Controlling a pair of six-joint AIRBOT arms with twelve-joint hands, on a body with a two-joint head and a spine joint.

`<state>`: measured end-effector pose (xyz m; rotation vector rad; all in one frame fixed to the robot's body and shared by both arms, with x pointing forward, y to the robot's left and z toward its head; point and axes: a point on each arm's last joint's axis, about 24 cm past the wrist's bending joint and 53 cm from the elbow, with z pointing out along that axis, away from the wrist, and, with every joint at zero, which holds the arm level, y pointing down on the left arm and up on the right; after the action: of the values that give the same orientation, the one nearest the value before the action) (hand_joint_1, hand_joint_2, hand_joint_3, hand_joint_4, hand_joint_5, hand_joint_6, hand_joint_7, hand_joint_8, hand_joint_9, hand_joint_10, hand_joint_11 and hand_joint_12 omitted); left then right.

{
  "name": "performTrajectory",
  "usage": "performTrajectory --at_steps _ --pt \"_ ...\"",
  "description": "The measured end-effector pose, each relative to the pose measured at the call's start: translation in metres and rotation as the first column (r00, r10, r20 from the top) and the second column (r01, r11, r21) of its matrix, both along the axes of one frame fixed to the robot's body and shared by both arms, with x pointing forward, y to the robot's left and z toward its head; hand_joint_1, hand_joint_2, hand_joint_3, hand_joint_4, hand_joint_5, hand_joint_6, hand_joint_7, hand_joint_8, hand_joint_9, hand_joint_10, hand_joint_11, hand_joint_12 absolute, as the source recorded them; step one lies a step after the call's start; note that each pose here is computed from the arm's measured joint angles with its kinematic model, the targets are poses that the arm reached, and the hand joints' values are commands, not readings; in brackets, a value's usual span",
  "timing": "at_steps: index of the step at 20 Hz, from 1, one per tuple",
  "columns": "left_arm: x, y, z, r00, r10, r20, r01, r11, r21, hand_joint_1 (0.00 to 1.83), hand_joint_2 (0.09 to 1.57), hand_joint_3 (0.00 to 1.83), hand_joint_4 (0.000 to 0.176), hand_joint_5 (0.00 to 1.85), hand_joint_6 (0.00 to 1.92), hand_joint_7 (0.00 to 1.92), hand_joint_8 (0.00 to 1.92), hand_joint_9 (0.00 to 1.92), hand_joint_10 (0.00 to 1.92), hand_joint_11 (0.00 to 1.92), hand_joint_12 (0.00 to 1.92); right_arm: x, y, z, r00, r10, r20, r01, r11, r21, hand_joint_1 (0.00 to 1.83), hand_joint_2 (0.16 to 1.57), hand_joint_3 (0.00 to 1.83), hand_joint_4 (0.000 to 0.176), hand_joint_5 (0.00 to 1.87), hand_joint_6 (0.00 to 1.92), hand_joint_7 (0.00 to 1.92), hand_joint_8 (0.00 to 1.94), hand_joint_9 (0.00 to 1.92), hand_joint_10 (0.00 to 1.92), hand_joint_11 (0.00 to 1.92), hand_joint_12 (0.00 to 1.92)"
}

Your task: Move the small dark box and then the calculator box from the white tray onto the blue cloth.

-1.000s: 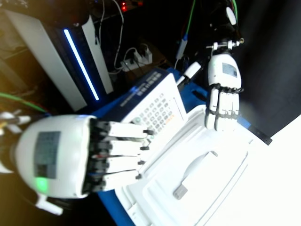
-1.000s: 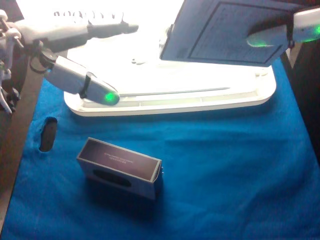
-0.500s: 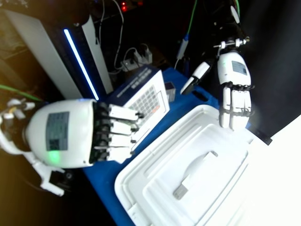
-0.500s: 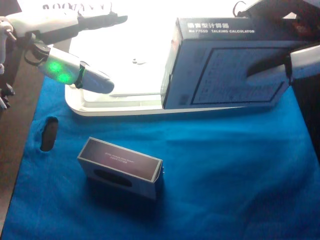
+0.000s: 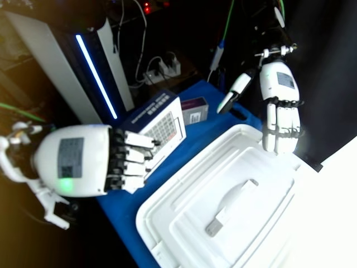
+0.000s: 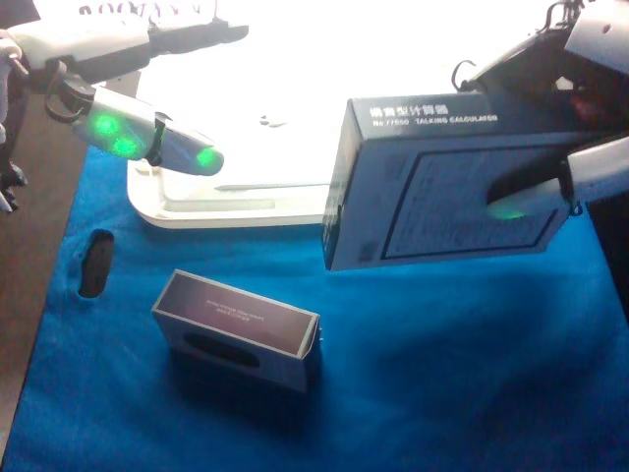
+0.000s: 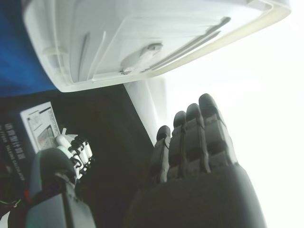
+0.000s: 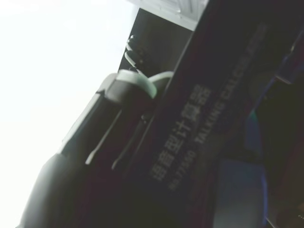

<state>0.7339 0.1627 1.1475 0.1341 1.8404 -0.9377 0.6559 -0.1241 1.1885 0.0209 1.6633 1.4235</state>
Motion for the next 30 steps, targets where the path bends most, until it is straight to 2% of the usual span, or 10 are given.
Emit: performTrajectory --at_steps 6,9,10,12,14,15,18,22,26,30 --pt "0.000 0.003 0.002 1.0000 0.001 0.005 -0.001 1.0000 0.001 0.52 0.83 0.00 0.149 0.00 0.00 0.07 0.00 0.07 0.00 0.00 0.32 -0.003 0.007 -0.031 0.998 0.004 -0.062 -0.006 0.999 -0.037 1.15 1.14 0.00 0.000 0.93 1.05 1.39 0.02 1.18 0.67 0.90 1.35" --pt "0.000 0.002 0.002 1.0000 0.001 0.004 -0.001 1.0000 0.001 0.53 0.82 0.00 0.117 0.00 0.00 0.07 0.00 0.08 0.01 0.00 0.35 -0.003 0.010 -0.034 0.998 0.007 -0.069 -0.010 0.999 -0.040 1.15 1.14 0.00 0.000 0.92 1.06 1.35 0.01 1.04 0.94 0.77 1.62" --pt "0.000 0.003 0.002 1.0000 0.002 0.004 -0.002 1.0000 0.001 0.53 0.83 0.00 0.117 0.00 0.00 0.07 0.00 0.08 0.00 0.00 0.33 -0.002 0.009 -0.035 0.998 0.004 -0.068 -0.007 0.999 -0.040 1.25 1.10 0.02 0.000 0.96 0.82 1.15 0.81 1.03 0.93 0.79 1.60" --pt "-0.001 0.001 0.001 1.0000 -0.001 0.001 0.001 1.0000 0.001 0.51 0.84 0.00 0.105 0.00 0.00 0.05 0.00 0.08 0.00 0.00 0.32 -0.002 0.009 -0.038 0.997 0.003 -0.074 -0.006 0.999 -0.042 1.17 1.10 0.00 0.000 0.99 0.94 1.21 0.71 1.14 1.25 0.95 1.79" --pt "-0.002 -0.001 0.000 1.0000 -0.005 0.001 0.005 1.0000 0.001 0.52 0.86 0.01 0.099 0.00 0.00 0.04 0.00 0.08 0.00 0.00 0.29 -0.003 0.011 -0.042 0.997 0.008 -0.078 -0.012 0.999 -0.051 1.04 0.97 0.00 0.000 0.90 0.13 1.24 0.79 1.15 1.52 1.03 1.91" --pt "-0.002 -0.002 0.001 1.0000 -0.006 0.001 0.006 1.0000 0.000 0.53 0.88 0.01 0.103 0.00 0.00 0.05 0.00 0.08 0.00 0.00 0.26 -0.003 0.011 -0.041 0.997 0.008 -0.078 -0.012 0.999 -0.051 0.91 0.91 0.00 0.000 0.87 0.04 1.04 0.44 0.90 1.14 0.71 1.80" --pt "-0.002 -0.001 0.000 1.0000 -0.005 0.000 0.005 1.0000 0.001 0.54 0.89 0.00 0.107 0.00 0.00 0.06 0.00 0.08 0.00 0.00 0.23 -0.006 0.013 -0.041 0.997 0.014 -0.079 -0.018 0.998 -0.053 0.78 0.89 0.00 0.000 0.71 0.00 0.95 0.02 0.82 0.58 0.54 1.60" --pt "-0.002 -0.001 -0.002 1.0000 -0.005 -0.003 0.005 1.0000 0.005 0.54 0.85 0.00 0.106 0.00 0.00 0.09 0.00 0.10 0.00 0.00 0.28 -0.011 0.015 -0.037 0.997 0.031 -0.069 -0.034 0.998 -0.044 0.76 0.83 0.00 0.000 0.47 0.00 0.87 0.00 0.79 0.38 0.46 1.52" --pt "-0.003 -0.001 -0.002 1.0000 -0.005 -0.003 0.005 1.0000 0.004 0.53 0.84 0.00 0.063 0.00 0.00 0.08 0.00 0.12 0.00 0.00 0.34 -0.017 0.016 -0.026 0.998 0.046 -0.050 -0.047 0.999 -0.014 0.69 0.76 0.00 0.000 0.27 0.00 0.76 0.00 0.84 0.17 0.53 1.21" --pt "-0.004 0.000 -0.005 1.0000 -0.006 -0.008 0.006 0.9999 0.012 0.53 0.83 0.00 0.055 0.00 0.00 0.07 0.00 0.10 0.00 0.00 0.33 -0.023 0.017 -0.017 0.997 0.066 -0.029 -0.066 0.998 0.005 0.66 0.71 0.00 0.009 0.00 0.00 0.36 0.00 0.48 0.00 0.31 0.84"
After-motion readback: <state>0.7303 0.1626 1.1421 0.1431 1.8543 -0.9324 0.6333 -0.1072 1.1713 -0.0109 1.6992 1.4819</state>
